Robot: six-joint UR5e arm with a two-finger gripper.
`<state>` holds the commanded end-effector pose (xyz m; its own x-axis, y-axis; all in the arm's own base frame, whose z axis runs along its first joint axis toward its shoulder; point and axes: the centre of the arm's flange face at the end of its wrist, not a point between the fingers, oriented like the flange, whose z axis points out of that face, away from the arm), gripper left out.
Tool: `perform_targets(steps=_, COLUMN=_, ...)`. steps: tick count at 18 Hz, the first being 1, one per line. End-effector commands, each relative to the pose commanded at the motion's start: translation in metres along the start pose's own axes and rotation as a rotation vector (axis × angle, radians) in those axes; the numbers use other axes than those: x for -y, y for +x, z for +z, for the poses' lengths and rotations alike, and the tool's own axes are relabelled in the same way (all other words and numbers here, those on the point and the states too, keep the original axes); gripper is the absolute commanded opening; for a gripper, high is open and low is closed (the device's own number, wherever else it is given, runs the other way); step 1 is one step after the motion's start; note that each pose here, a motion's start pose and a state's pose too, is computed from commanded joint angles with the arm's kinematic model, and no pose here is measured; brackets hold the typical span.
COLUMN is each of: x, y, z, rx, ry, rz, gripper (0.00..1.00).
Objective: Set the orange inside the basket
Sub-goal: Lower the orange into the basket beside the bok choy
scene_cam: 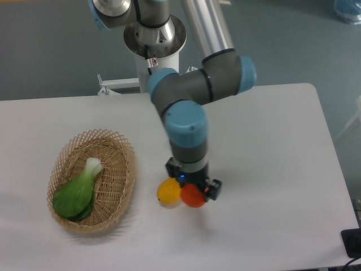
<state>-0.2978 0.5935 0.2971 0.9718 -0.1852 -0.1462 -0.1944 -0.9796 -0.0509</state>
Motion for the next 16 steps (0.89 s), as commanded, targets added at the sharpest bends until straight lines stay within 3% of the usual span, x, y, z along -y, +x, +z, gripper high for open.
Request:
perform_targets(steps=11, x=0.083, y=0.121, z=-0.017, rx=-0.009, ry=0.040, rz=0.202, gripper=0.75)
perform_targets(steps=16, x=0.103, y=0.143, z=0.001, rx=-0.029, ry=0.030, rz=0.210, gripper=0.80)
